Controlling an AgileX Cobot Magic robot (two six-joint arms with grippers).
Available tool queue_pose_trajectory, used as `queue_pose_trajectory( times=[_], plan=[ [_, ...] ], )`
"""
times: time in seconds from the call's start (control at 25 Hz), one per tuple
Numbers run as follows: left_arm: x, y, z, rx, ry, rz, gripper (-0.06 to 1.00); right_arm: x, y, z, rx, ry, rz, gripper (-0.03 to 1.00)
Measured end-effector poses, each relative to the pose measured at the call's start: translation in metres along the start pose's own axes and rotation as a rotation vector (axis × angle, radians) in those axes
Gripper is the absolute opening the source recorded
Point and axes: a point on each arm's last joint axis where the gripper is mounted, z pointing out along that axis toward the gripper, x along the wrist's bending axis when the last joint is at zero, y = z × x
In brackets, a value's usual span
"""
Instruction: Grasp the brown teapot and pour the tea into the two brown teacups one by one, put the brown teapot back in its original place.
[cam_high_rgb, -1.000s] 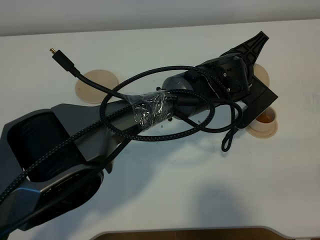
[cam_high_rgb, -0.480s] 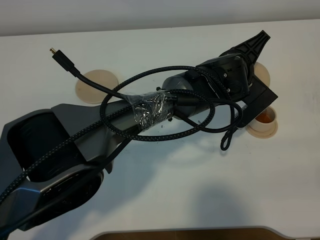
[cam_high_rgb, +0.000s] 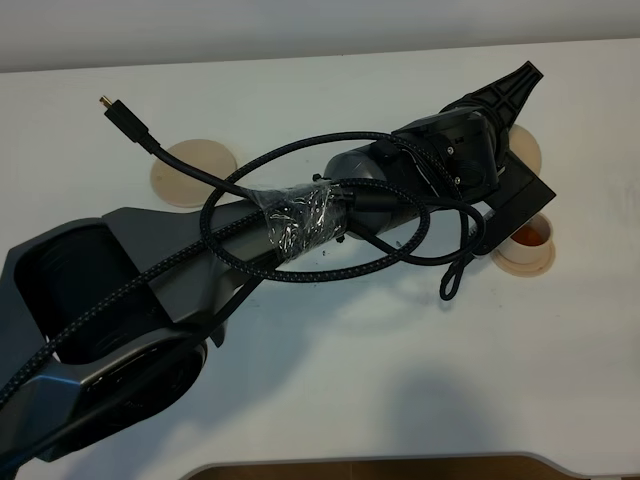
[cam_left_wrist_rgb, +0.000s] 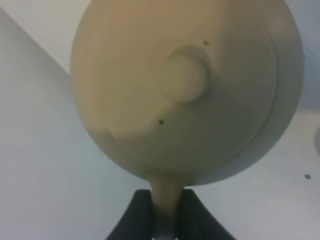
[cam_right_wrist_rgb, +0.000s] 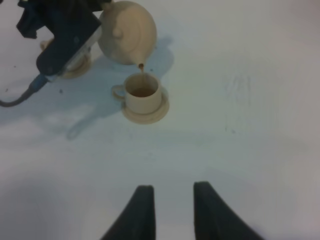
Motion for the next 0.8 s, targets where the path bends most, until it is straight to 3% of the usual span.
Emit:
queue_pose_trajectory(
  times=[0.8],
  plan=[
    [0.0013,0.0005,0.0,-0.005,0.015,0.078,0.11,0.0,0.0,0.0,0.0,0.0,0.0,0.22]
  ],
)
